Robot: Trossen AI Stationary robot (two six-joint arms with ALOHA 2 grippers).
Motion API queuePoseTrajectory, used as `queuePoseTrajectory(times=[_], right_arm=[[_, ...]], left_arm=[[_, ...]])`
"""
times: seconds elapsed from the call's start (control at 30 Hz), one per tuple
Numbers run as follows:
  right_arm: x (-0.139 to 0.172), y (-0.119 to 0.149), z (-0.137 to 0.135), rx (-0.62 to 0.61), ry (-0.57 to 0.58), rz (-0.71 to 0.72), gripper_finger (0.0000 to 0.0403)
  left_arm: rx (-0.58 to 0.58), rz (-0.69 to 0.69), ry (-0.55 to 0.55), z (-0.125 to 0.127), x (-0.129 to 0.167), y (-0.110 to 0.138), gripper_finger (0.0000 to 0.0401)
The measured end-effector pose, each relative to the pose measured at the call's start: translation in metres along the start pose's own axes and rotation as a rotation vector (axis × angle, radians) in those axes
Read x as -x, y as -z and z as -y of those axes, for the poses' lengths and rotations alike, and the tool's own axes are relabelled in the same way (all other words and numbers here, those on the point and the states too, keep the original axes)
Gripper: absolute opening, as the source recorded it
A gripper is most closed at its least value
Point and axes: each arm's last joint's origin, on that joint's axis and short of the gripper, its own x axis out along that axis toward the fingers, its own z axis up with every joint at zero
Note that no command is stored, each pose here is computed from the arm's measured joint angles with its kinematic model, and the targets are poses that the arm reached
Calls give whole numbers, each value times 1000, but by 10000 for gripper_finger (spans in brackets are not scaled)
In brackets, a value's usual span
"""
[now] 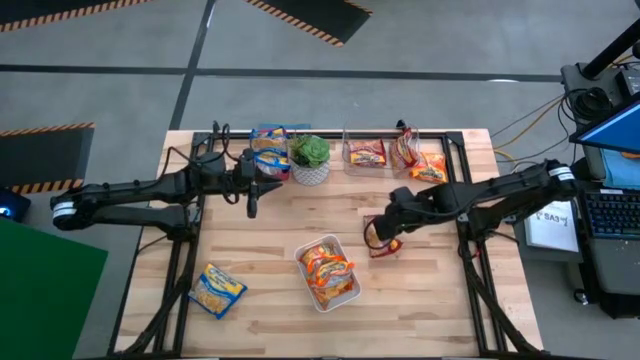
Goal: Sort Maruchan noodles
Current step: Put the red noodle pack into the transparent bin
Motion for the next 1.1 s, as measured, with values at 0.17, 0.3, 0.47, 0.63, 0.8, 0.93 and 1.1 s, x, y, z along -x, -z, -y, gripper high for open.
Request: queuePoseTrajectory(times=[0.17,0.3,0.47,0.63,0.8,0.93,1.1], right_arm=[[-5,1,0,4,21,-5,146],[-18,3,0,14,75,-19,225],[-53,8,0,33,199,-51,309],[-90,11,-7,82,231,-78,346],[-109,13,-6,105,277,-124,289],[-111,11,-6,104,277,-134,206],[-104,8,-6,109,253,-128,115]], left_arm=[[3,1,0,0,0,0,38],[4,1,0,0,0,0,38],[4,1,0,0,0,0,38],[4,-11,0,0,-2,2,38],[5,-13,0,0,-2,2,38],[5,-12,0,0,-3,2,38],[6,-13,0,0,-3,2,38]])
